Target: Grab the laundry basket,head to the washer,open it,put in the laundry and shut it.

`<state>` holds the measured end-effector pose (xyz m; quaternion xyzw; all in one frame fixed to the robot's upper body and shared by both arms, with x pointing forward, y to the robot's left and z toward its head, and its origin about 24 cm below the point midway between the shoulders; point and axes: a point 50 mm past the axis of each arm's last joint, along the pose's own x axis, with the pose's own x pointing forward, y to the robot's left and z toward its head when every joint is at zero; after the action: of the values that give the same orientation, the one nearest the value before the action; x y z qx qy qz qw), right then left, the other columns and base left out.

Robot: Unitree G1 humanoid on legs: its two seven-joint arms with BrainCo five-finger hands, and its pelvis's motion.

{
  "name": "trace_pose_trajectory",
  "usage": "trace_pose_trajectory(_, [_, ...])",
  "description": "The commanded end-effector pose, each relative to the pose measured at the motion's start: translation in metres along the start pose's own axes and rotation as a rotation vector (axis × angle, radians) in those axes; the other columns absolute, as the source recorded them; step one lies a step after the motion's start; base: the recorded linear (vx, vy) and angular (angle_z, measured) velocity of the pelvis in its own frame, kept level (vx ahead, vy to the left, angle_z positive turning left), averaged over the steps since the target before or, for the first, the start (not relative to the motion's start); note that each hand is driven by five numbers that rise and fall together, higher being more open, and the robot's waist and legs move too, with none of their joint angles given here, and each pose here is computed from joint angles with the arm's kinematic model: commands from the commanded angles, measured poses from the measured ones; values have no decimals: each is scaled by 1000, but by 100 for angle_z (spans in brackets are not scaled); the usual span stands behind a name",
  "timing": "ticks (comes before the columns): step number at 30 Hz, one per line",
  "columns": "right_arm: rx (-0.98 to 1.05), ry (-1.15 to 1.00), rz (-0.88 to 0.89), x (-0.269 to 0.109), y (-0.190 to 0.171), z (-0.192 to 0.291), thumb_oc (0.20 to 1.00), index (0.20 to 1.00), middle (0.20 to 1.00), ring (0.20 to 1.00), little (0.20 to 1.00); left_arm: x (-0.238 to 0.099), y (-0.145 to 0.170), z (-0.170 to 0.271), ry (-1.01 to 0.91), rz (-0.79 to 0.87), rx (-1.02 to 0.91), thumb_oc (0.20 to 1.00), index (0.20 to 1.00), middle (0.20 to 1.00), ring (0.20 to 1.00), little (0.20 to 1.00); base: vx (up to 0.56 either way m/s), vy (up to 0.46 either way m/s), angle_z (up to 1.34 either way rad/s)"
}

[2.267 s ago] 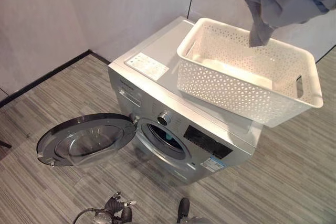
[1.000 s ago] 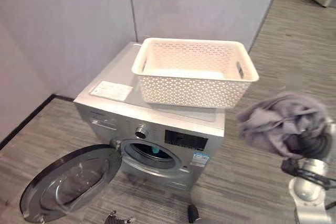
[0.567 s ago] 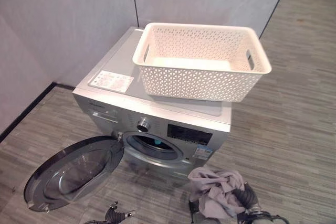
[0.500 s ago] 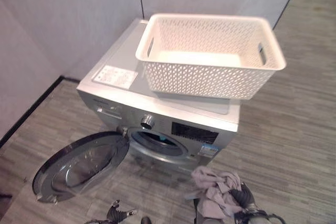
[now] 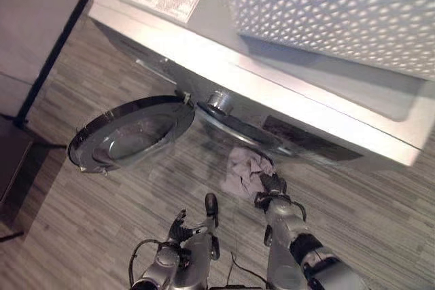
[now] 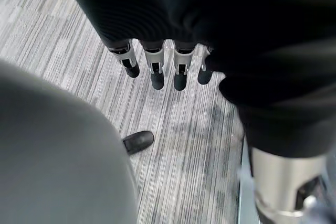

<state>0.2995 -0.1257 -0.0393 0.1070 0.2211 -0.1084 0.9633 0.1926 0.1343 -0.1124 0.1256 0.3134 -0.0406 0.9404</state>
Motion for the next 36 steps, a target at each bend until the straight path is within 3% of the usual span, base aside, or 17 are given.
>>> trace_pose_trajectory(1, [262,0,-85,6,5,10,200,200,200,200,200,-1,1,5,-54,-5,-4,1000,1000,1000,1000,1000,-44,4,34])
trace_pose_trajectory(9, [597,-120,-222,28,-10,80,200,200,200,200,200,-3,-7,17,-117,-80,45,1000,1000,1000,1000,1000,-16,-2,25])
trace_pose_trajectory(12, [730,-315,-211,29,-13,153,200,200,200,200,200,-3,-7,22,-147,-93,54,1000,1000,1000,1000,1000,-21,4,15])
trace_pose_trajectory(14, [735,-361,-209,28,-15,170,200,200,200,200,200,-3,-8,24,-155,-100,59,1000,1000,1000,1000,1000,-14,2,18])
trace_pose_trajectory(16, [709,-519,-204,18,-20,222,200,200,200,200,200,-4,-7,28,-182,-108,73,1000,1000,1000,1000,1000,5,-29,12])
trace_pose_trajectory(19, [574,-767,-302,-9,-49,299,200,200,200,200,200,-4,-1,32,-211,-97,71,1000,1000,1000,1000,1000,32,-48,20])
trace_pose_trajectory(21, [377,-1001,-467,-53,-85,369,200,200,200,200,200,-4,7,34,-228,-74,68,1000,1000,1000,1000,1000,-19,-25,34])
trace_pose_trajectory(25, [236,-1269,-630,-118,-106,431,200,200,200,200,200,-3,12,45,-265,-57,59,1000,1000,1000,1000,1000,1,-18,13])
trace_pose_trajectory(26, [157,-1448,-789,-166,-117,457,200,200,200,200,200,-3,16,43,-260,-46,60,1000,1000,1000,1000,1000,14,-45,23])
trace_pose_trajectory(27, [87,-1526,-919,-189,-119,466,200,200,200,200,200,-3,17,42,-255,-43,67,1000,1000,1000,1000,1000,25,-65,35])
trace_pose_trajectory(28, [-188,-1619,-1224,-221,-122,476,200,200,200,200,200,-2,19,45,-259,-35,73,1000,1000,1000,1000,1000,13,-75,35])
trace_pose_trajectory(29, [-359,-1593,-1398,-235,-129,483,200,200,200,200,200,-2,20,48,-276,-27,62,1000,1000,1000,1000,1000,1,-75,21])
trace_pose_trajectory(30, [-445,-1554,-1463,-236,-131,487,200,200,200,200,200,-2,20,51,-289,-29,57,1000,1000,1000,1000,1000,-17,-57,10])
trace_pose_trajectory(31, [-565,-1481,-1500,-229,-135,487,200,200,200,200,200,-2,21,52,-296,-31,59,1000,1000,1000,1000,1000,-36,-46,10])
trace_pose_trajectory(32, [-745,-1276,-1384,-198,-140,485,200,200,200,200,200,-2,21,56,-306,-42,45,1000,1000,1000,1000,1000,-37,-34,10])
trace_pose_trajectory(34, [-705,-1027,-1161,-164,-155,475,1000,1000,1000,1000,1000,-1,26,60,-309,-43,29,1000,1000,1000,1000,1000,-18,-21,-1])
trace_pose_trajectory(36, [-640,-908,-1056,-140,-158,460,1000,1000,1000,1000,1000,-1,23,58,-284,-58,15,1000,1000,1000,1000,1000,1,-18,-12])
